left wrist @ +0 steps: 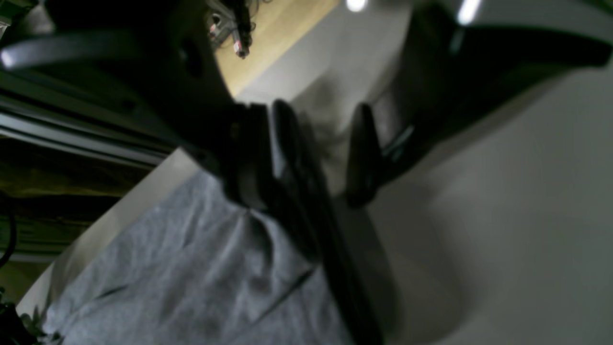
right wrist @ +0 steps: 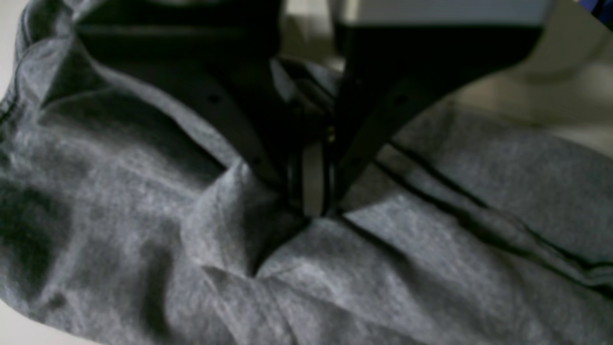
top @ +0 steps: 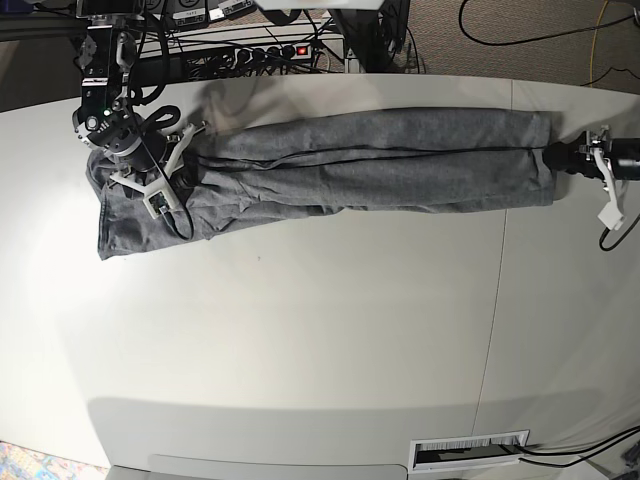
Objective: Fold the T-shirt properly
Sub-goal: 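Regrasp the folded end with the right gripper and straighten the strip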
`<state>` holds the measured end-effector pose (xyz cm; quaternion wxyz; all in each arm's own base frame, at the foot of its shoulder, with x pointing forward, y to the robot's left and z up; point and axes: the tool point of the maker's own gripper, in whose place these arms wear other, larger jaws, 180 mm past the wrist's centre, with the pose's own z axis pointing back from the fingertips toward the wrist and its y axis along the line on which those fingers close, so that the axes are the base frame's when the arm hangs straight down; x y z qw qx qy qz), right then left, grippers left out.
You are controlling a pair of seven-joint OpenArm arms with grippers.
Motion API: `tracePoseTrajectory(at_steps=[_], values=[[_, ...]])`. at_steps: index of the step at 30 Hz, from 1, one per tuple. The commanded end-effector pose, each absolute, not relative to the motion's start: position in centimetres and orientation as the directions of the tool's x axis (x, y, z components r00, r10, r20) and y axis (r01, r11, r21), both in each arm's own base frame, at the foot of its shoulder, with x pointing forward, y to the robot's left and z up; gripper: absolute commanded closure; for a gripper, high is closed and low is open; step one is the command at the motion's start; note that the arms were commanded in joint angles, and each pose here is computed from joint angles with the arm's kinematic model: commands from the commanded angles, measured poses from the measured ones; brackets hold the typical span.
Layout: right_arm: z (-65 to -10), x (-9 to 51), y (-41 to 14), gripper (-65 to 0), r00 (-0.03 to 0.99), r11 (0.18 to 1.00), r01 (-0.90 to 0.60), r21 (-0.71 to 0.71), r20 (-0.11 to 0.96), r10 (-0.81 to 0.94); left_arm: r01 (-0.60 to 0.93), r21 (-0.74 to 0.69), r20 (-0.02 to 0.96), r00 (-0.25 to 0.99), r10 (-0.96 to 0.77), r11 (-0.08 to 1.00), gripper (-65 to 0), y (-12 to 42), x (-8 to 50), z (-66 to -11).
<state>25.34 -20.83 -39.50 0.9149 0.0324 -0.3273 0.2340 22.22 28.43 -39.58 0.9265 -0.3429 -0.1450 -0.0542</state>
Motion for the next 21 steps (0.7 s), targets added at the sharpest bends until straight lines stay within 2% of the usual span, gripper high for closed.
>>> tracePoseTrajectory(at_steps=[1,14,17,18,20,21], values=[[-39.9,24.8,-21.9,0.0,0.704,0.886,-0.447,-0.125,0.563,0.434,0.214,-0.608,0.333,0.943,0.002,0.765,-28.4,29.0,23.1,-38.6],[-40.0,24.8,-21.9,0.0,0.707,0.886,-0.447,-0.125,0.558,0.435,0.212,-0.662,0.331,0.943,0.027,0.719,-28.1,26.2,23.0,-39.8],[-40.0,24.8,-22.0,0.0,0.707,0.886,-0.447,-0.125,0.558,0.435,0.212,-0.675,0.330,0.944,0.032,0.707,-21.0,25.4,23.0,-40.0],[-39.9,24.8,-21.9,0.0,0.706,0.886,-0.447,-0.126,0.559,0.436,0.212,-0.677,0.330,0.943,0.033,0.705,-16.2,25.3,23.0,-40.0],[-39.9,24.8,-21.9,0.0,0.705,0.885,-0.447,-0.126,0.560,0.436,0.212,-0.675,0.330,0.943,0.032,0.706,-2.1,25.4,23.0,-40.0],[-39.9,24.8,-21.9,0.0,0.705,0.885,-0.447,-0.126,0.560,0.436,0.213,-0.674,0.331,0.943,0.032,0.708,0.0,25.5,23.0,-40.0]])
